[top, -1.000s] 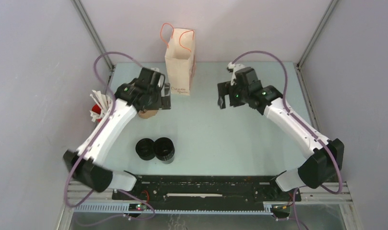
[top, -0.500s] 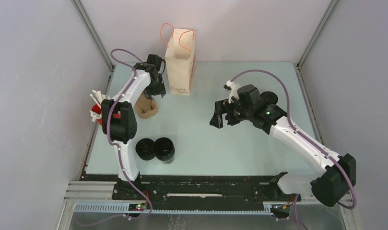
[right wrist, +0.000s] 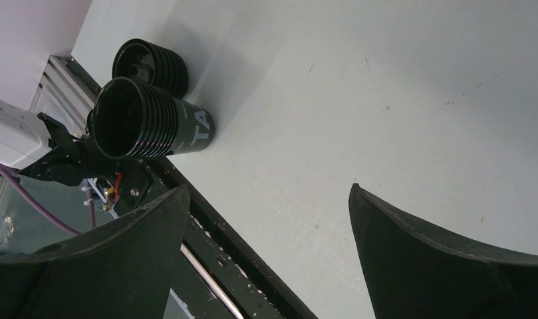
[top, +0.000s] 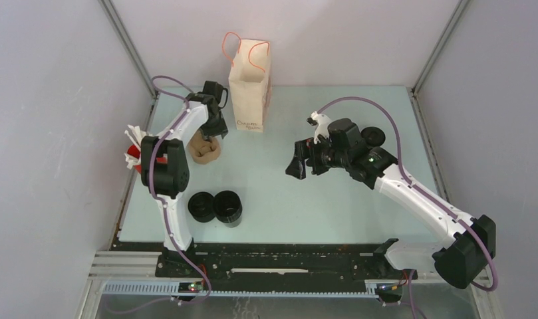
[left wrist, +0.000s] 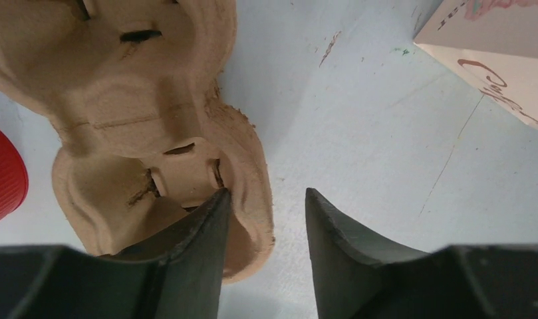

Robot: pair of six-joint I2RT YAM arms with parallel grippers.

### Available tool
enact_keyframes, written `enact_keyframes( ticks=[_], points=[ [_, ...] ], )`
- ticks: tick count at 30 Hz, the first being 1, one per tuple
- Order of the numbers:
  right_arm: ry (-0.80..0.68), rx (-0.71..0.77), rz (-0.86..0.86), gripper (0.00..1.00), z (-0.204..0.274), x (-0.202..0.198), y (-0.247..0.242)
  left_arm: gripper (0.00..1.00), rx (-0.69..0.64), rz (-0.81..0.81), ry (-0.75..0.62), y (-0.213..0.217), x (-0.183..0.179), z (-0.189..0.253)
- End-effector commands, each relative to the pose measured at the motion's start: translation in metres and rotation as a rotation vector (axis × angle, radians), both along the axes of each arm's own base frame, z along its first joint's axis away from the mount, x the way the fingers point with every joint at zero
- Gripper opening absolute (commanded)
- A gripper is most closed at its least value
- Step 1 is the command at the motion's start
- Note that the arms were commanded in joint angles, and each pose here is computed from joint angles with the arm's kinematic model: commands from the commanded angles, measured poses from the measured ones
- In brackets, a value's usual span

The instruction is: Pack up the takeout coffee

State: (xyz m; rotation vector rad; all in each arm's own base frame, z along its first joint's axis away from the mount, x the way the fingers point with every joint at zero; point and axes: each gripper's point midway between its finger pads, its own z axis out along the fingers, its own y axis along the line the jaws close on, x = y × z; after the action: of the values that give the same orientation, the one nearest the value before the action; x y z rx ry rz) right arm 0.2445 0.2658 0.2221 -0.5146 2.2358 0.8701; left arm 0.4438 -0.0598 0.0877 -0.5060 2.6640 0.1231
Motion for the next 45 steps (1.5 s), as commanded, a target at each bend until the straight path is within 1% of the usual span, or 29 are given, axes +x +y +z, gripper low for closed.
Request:
enact_keyframes(
  ticks=[1, 5, 10, 12, 18, 23, 30, 38, 45],
  points=[
    [-0.006, 0.042, -0.015, 0.98, 0.006, 0.007, 0.000, 0.48, -0.024, 0.034, -0.076, 0.000, 0.015, 0.008],
    [0.003, 0.044, -0.021, 0.97, 0.004, 0.009, -0.001, 0.44, -0.030, 0.040, -0.090, 0.001, 0.009, 0.009],
    [0.016, 0.054, -0.007, 0.97, 0.002, 0.007, 0.002, 0.30, -0.018, 0.038, -0.083, 0.004, 0.003, 0.008],
    [0.017, 0.054, -0.006, 0.97, 0.002, 0.007, 0.003, 0.28, -0.009, 0.041, -0.087, 0.006, 0.001, 0.011],
    [0.024, 0.059, 0.004, 0.97, 0.000, 0.006, 0.005, 0.28, 0.011, 0.040, -0.123, 0.012, -0.003, 0.027],
    [0.031, 0.063, 0.012, 0.97, -0.002, 0.005, 0.007, 0.38, -0.005, 0.031, -0.132, 0.009, -0.002, 0.029],
    [0.033, 0.065, 0.018, 0.97, -0.002, 0.004, 0.007, 0.39, -0.016, 0.025, -0.127, 0.006, -0.001, 0.027],
    [0.034, 0.066, 0.025, 0.97, -0.002, 0.003, 0.008, 0.29, -0.020, 0.027, -0.129, 0.006, -0.001, 0.026],
    [0.032, 0.063, 0.024, 0.97, -0.003, 0.003, 0.008, 0.18, -0.027, 0.027, -0.135, 0.005, -0.001, 0.030]
  ],
)
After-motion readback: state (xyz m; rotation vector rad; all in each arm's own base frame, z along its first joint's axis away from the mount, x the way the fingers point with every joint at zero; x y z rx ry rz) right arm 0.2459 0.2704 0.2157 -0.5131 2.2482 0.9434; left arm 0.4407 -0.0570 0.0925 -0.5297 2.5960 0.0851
